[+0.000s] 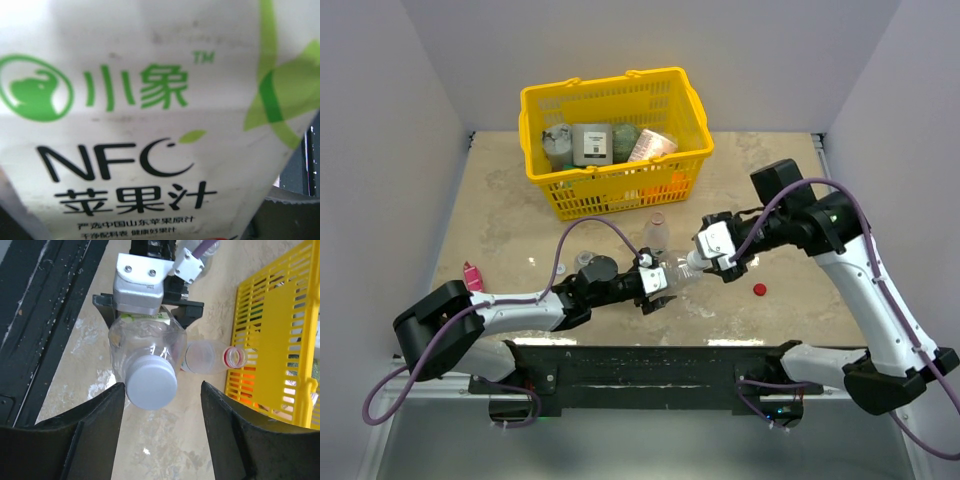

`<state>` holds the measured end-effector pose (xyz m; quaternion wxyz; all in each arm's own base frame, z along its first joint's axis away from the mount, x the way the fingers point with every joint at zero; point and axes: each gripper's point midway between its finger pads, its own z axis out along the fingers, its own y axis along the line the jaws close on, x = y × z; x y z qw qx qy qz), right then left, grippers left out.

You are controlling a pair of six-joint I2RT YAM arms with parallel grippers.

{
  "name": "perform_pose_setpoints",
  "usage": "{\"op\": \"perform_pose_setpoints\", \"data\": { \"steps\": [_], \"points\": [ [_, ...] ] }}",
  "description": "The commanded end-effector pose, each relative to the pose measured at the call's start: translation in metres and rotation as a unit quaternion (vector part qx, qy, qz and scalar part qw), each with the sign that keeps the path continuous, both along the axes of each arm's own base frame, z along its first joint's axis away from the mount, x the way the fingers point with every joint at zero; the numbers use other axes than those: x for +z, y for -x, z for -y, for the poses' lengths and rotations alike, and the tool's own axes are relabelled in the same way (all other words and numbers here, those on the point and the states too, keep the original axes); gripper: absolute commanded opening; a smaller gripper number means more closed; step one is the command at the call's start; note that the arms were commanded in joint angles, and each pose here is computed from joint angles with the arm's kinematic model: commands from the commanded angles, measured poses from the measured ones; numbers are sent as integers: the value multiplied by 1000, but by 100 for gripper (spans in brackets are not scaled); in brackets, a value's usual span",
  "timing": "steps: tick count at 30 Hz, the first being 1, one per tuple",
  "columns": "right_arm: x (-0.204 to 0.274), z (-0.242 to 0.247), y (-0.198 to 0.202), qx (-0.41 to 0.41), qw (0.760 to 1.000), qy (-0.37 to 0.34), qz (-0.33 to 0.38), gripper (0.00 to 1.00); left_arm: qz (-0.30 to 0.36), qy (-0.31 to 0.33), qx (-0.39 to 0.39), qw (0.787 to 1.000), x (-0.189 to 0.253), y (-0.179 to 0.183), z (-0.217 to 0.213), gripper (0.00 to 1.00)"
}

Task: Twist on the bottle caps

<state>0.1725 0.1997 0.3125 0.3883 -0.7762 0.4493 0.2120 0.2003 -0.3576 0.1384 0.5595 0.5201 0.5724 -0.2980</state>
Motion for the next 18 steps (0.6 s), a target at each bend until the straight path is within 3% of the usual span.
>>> {"op": "perform_pose_setpoints", "data": {
  "steps": [1,4,15,18],
  "points": [
    [-9,-4,27,15,998,8,-65,60,39,49,-3,998,38,-8,13,0],
    [-15,-8,32,13,996,16,-90,54,39,55,0,998,40,-9,13,0],
    [-34,-1,30,-19,993,41,-109,57,49,77,23,996,51,-16,10,0],
    [-33,-5,24,-53,989,37,-133,37,47,76,24,996,50,-15,10,0]
  ]
}}
